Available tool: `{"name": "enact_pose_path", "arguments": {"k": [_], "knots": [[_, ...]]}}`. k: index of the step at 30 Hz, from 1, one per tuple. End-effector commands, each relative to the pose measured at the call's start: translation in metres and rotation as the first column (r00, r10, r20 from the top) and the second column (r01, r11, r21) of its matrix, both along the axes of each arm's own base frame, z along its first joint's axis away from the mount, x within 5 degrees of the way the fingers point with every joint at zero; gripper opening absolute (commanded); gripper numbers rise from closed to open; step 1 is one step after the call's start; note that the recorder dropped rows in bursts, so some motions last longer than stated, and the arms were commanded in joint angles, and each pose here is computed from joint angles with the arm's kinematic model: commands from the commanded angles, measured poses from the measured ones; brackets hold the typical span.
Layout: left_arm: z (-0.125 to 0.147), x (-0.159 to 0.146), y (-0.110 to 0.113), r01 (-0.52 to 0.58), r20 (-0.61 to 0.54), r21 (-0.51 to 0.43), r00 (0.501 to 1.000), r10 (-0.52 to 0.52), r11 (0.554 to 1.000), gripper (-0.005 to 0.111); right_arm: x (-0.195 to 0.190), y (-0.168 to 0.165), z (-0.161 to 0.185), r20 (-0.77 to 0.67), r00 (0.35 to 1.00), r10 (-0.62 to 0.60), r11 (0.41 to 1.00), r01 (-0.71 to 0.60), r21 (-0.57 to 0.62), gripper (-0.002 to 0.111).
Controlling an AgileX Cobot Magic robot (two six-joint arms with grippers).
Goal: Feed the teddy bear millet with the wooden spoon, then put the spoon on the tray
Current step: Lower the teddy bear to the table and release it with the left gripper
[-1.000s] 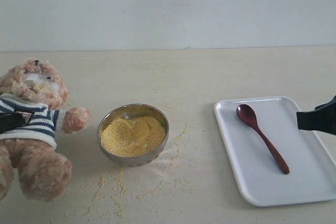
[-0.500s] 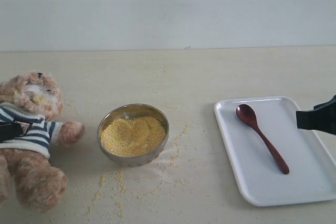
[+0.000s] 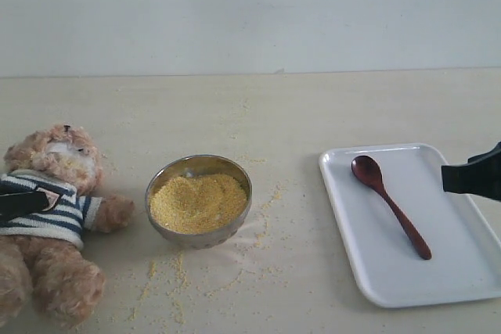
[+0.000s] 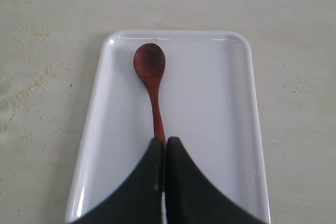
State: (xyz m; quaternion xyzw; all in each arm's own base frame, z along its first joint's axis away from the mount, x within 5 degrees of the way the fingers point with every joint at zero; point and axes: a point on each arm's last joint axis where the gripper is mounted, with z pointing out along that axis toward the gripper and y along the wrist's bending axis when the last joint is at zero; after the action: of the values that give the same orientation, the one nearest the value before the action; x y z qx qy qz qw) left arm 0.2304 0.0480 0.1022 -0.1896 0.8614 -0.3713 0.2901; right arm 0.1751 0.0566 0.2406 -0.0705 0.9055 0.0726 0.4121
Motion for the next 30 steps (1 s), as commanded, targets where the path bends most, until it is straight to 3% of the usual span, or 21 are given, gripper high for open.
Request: {"name": "enact_pose_path", "arguments": {"k": [1,10,13,18,21,23,25,27,28,30], "knots": [[0.000,0.001,0.000,0.027,0.031,0.026,0.999,-0.028,0.999,0.086,0.000,-0.001,0.002,0.011,1.000,-0.006,1.000,0.005,0.005,0.000],[0.011,0.005,0.010,0.021,0.123,0.014,0.992,-0.022,1.000,0.085,0.000,-0.001,0.002,0.011,1.000,-0.006,1.000,0.005,0.005,0.000],[0.030,0.007,0.025,-0.008,0.182,-0.044,0.983,0.016,0.999,0.085,0.000,-0.001,0.002,0.010,1.000,-0.012,1.000,0.011,0.021,0.000],[0.057,-0.003,0.052,-0.043,0.180,-0.018,0.983,0.045,0.999,0.085,0.000,0.000,0.002,0.015,1.000,-0.016,0.999,0.015,0.038,0.000],[0.075,-0.012,0.060,-0.115,0.175,-0.067,0.977,0.125,0.991,0.081,0.000,0.001,0.003,0.022,1.000,-0.017,0.999,0.016,0.050,0.000],[0.086,-0.015,0.061,-0.139,0.182,-0.106,0.971,0.157,0.985,0.072,0.001,0.001,0.003,0.025,1.000,-0.017,0.999,0.015,0.052,0.000],[0.103,-0.019,0.058,-0.162,0.201,-0.174,0.960,0.196,0.971,0.049,0.001,0.001,0.004,0.025,0.999,-0.022,0.998,0.021,0.060,0.000],[0.121,-0.019,0.056,-0.218,0.205,-0.307,0.936,0.288,0.926,0.022,0.001,0.001,0.004,0.025,0.999,-0.022,0.998,0.021,0.060,0.000],[0.132,-0.018,0.058,-0.282,0.184,-0.411,0.906,0.382,0.867,0.004,0.001,0.001,0.004,0.025,0.999,-0.022,0.998,0.021,0.060,0.000],[0.142,-0.019,0.058,-0.316,0.163,-0.489,0.882,0.441,0.813,0.005,0.001,0.001,0.004,0.025,0.999,-0.022,0.998,0.021,0.060,0.000]]}}
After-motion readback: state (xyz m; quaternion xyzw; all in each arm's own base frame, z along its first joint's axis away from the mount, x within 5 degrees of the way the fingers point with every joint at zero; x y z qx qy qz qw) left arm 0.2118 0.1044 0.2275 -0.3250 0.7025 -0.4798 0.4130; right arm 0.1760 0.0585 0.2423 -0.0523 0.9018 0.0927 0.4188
